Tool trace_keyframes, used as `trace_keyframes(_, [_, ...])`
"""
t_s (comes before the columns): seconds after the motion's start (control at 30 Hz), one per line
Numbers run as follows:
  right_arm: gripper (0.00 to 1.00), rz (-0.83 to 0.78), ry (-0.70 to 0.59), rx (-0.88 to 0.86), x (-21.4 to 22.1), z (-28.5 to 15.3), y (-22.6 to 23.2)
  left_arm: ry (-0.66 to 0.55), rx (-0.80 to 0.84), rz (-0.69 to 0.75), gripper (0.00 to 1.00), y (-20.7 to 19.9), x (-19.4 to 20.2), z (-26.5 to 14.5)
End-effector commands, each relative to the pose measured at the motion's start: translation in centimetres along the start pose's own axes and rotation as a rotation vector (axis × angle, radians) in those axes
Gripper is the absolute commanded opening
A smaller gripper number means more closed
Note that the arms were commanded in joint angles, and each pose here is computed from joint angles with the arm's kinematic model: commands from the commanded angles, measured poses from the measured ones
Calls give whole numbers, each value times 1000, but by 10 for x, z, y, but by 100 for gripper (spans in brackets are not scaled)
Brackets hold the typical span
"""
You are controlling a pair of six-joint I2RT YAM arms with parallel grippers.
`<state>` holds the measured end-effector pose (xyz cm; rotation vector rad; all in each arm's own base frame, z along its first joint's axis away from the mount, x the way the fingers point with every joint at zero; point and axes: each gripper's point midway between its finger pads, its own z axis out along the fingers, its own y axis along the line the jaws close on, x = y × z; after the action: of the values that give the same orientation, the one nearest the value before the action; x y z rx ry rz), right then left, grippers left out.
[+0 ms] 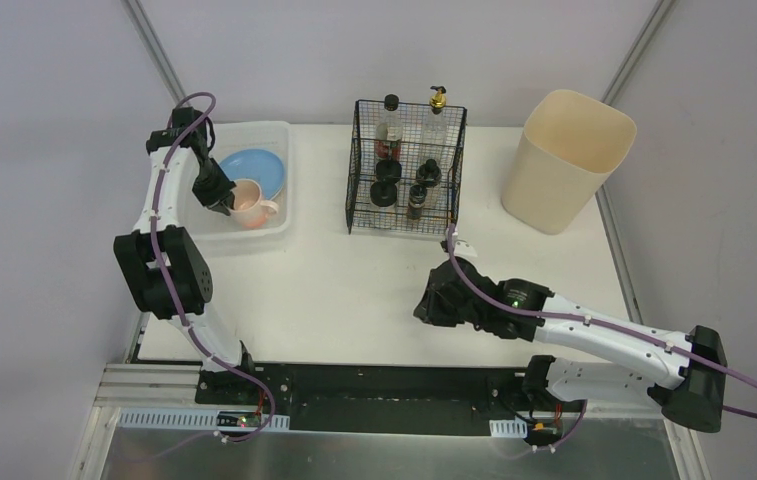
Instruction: Clear the kitchen counter
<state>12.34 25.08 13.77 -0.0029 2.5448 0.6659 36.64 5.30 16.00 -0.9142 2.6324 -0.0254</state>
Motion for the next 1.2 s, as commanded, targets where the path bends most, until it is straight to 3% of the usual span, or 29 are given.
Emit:
trace_keyframes(0.0, [21, 8, -6, -30, 1, -1, 3, -28, -39, -16, 0, 14, -3, -3])
trace_keyframes(1.03, [22, 11, -3, 1, 7, 5, -10, 84, -164, -43, 0, 49, 8, 68])
trace_keyframes(1.07, [22, 11, -3, 1, 7, 5, -10, 87, -164, -40, 0, 50, 8, 69])
trace_keyframes(1.17, [27, 12, -4, 6, 8, 7, -12, 83, -166, -41, 17, 50, 8, 69])
